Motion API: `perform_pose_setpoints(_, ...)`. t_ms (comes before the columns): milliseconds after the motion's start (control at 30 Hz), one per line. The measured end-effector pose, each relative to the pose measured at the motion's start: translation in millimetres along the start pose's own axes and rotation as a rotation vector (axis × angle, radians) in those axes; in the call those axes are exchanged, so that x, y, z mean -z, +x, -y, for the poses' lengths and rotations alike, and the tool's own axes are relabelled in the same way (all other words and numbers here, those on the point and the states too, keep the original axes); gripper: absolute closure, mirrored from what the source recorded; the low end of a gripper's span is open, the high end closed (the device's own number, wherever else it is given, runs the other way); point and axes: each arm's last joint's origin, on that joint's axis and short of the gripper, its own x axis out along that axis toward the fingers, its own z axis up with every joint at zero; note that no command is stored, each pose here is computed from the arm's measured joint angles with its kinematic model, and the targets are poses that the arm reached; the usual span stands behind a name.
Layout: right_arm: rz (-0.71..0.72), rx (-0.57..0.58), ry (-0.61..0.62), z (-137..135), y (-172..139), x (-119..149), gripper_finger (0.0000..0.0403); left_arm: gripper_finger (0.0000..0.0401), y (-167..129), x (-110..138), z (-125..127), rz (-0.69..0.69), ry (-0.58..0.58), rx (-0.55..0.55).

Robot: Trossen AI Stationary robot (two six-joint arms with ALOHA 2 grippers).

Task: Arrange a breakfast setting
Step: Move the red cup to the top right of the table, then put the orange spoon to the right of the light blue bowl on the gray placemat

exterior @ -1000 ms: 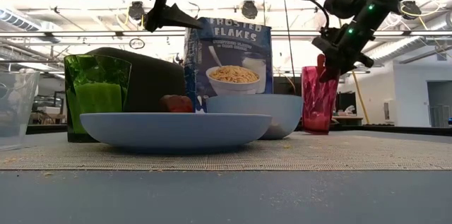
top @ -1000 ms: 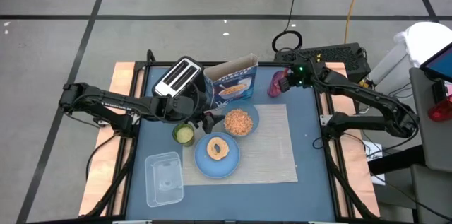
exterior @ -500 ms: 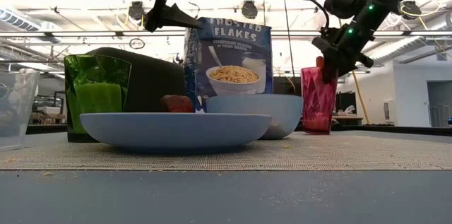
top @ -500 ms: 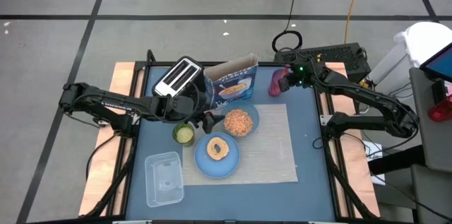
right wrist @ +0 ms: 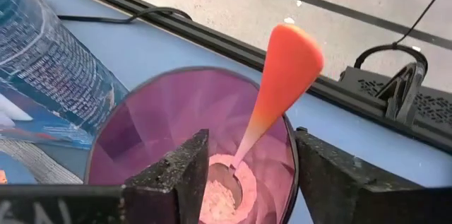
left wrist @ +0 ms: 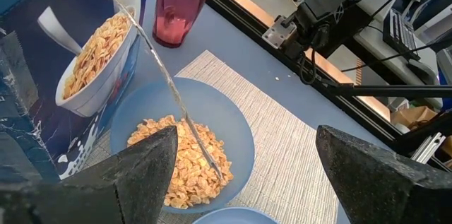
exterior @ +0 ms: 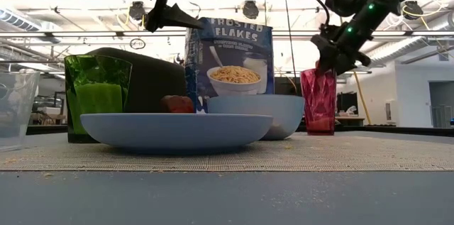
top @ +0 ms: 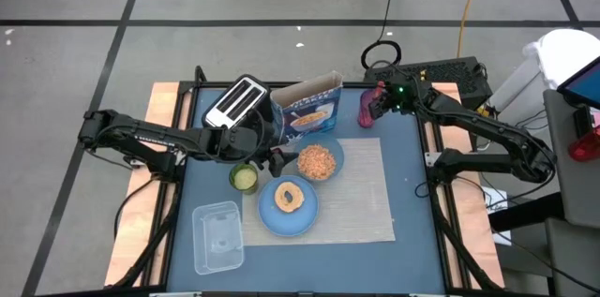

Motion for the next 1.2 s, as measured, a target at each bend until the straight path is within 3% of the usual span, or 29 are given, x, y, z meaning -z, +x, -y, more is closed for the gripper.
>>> perform_pose_setpoints(467, 0.105, -0.029, -0.012, -2.8, -0.8, -10.2, 0.0209, 0.0059, 0.0, 0.0, 0.0, 0.000, 0.000, 0.000)
perform_pose_setpoints(1200, 0.122, -0.008, 0.007, 3.0, 3.9, -13.8, 0.0209, 0.0059, 0.0, 0.0, -0.1, 0.000, 0.000, 0.000)
